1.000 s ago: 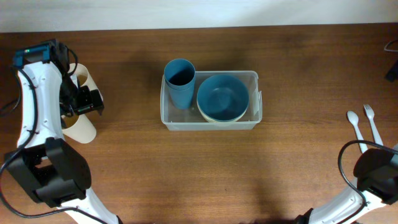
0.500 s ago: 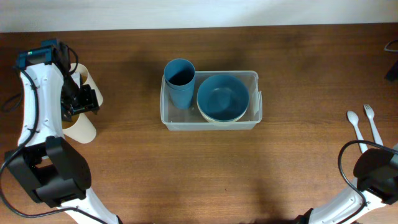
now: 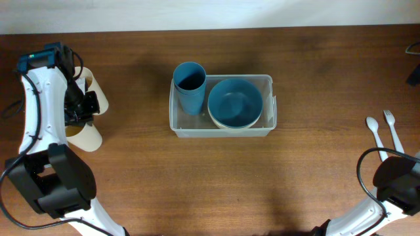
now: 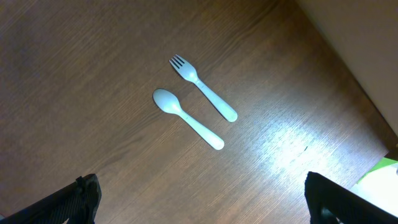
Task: Pack container
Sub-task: 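Grasp the rim of the front cream cup with the left gripper, then lift the cream cup and carry it over the container's left end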
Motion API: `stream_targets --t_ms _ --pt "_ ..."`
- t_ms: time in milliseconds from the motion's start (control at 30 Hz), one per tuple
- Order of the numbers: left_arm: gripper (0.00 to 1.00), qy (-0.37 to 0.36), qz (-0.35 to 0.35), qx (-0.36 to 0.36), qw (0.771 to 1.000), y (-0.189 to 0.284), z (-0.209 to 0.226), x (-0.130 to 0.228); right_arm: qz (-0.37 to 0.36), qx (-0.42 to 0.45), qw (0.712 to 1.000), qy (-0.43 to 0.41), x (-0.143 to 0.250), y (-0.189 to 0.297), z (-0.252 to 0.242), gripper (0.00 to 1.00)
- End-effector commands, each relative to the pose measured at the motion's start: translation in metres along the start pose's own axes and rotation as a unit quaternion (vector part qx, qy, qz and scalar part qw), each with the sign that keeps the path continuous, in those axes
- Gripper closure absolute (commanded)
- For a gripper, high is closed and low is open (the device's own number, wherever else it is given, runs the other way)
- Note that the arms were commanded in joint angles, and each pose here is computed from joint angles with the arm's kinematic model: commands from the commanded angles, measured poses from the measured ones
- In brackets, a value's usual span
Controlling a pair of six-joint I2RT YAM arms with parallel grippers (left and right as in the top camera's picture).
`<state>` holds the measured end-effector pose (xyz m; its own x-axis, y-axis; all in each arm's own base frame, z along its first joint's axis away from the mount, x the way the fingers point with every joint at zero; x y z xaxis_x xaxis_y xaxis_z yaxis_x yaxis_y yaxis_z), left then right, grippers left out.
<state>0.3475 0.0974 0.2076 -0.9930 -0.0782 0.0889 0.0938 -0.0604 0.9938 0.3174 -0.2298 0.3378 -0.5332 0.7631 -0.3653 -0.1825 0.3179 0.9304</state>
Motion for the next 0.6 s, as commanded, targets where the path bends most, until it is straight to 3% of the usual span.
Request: stream_targets --t_ms 0,300,567 --pt "0.98 -0.001 -0.002 -0.003 1.000 0.007 0.001 0.006 0.001 0.008 1.000 0.001 0.000 -0.002 -0.001 0.01" --pt "0.99 0.006 0.008 0.054 0.998 0.015 -0.012 0.017 0.001 0.008 1.000 0.001 0.000 -0.002 -0.001 0.01" --pt "0.98 0.003 -0.112 0.082 0.990 0.086 -0.019 0.029 0.001 0.008 1.000 0.001 0.000 -0.002 -0.001 0.01"
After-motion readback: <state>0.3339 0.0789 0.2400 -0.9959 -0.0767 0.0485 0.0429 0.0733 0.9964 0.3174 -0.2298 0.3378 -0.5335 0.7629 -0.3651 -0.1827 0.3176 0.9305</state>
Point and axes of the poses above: each gripper's point midway between its finger pads, its own y axis back along the fingers, its own z axis along the line the jaws close on, x = y × z, the point moved 7 cm from there along y, back along the fingers, and after that the axes turned 13 degrees about -y, right-handed, at the moved point
